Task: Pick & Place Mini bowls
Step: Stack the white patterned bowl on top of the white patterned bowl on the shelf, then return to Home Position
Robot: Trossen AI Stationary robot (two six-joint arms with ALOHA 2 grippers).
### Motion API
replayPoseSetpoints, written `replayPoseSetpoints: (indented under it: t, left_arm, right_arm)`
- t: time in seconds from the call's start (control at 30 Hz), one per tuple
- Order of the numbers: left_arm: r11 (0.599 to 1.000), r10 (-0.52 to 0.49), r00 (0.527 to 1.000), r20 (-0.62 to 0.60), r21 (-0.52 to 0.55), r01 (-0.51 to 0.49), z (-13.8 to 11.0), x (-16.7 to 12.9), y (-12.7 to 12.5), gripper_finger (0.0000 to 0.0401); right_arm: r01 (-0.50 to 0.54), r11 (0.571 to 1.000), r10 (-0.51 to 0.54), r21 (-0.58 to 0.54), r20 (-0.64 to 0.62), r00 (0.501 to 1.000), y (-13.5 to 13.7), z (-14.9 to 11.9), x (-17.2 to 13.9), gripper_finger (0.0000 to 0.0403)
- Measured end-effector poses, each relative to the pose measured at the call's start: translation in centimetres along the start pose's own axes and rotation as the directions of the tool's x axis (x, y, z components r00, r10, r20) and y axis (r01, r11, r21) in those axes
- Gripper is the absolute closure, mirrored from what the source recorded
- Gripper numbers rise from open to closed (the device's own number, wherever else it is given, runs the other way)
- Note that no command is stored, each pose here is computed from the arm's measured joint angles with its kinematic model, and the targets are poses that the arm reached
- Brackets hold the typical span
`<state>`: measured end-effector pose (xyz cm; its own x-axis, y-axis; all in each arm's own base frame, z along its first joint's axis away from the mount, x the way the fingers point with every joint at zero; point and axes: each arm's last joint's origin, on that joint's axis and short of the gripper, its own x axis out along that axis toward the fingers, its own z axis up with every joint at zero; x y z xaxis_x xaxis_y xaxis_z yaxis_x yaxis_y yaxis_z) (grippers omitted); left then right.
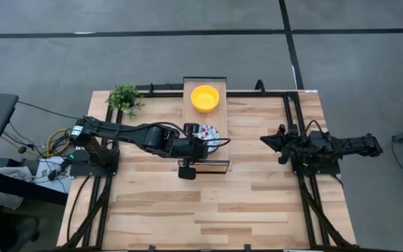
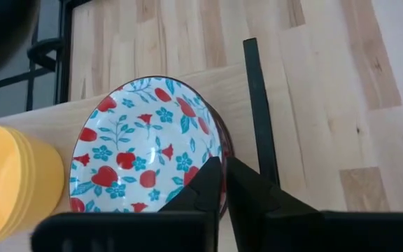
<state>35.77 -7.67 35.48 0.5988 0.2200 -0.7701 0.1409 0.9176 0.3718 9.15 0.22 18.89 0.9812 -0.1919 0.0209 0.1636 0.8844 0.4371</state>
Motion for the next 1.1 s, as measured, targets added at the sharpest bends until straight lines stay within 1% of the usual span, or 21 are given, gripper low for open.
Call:
replayPoseSetpoints:
  t: [0.2,0.3,0.4,0.7,0.8,0.9,1.0,1.1]
  left_arm:
    - [1.0,0.001,1.0,0.001,-0.004,-0.001,0.0,0.0,0.0,0.0384]
    - [1.0,0.003,1.0,0.011,-0.008,-0.003,0.0,0.4,-0.2,0.0384]
    - [1.0,0.001,1.0,-0.004,-0.003,-0.001,-0.3,0.9,-0.4,0.0384]
    - [1.0,0.004,1.0,0.009,-0.006,-0.004,-0.2,0.8,-0.4,0.0384]
    - [1.0,0.02,0.999,0.035,-0.015,-0.019,-0.2,-0.4,0.0,0.0384]
    - [0.999,0.042,0.996,0.076,-0.034,-0.04,-0.4,-2.3,0.6,0.0384]
    - [0.994,0.058,0.993,0.104,-0.103,-0.047,-0.9,-4.2,1.3,0.0384]
    - [0.984,0.066,0.987,0.144,-0.172,-0.041,-2.2,-6.5,2.0,0.0384]
  right_arm:
    - [0.0,1.0,0.0,0.0,0.0,1.0,0.0,0.0,0.0,0.0403]
    - [0.0,1.0,0.0,0.0,0.0,1.0,0.0,0.0,0.0,0.0403]
    - [0.0,1.0,0.0,0.0,0.0,1.0,0.0,0.0,0.0,0.0403]
    - [0.0,1.0,0.0,0.0,0.0,1.0,0.0,0.0,0.0,0.0403]
    - [0.0,1.0,0.0,0.0,0.0,1.0,0.0,0.0,0.0,0.0403]
    - [0.0,1.0,0.0,0.0,0.0,1.0,0.0,0.0,0.0,0.0403]
    - [-0.001,1.0,0.001,0.0,0.0,1.0,0.0,0.0,0.0,0.0403]
    - [0.0,1.0,0.0,0.0,0.0,1.0,0.0,0.0,0.0,0.0403]
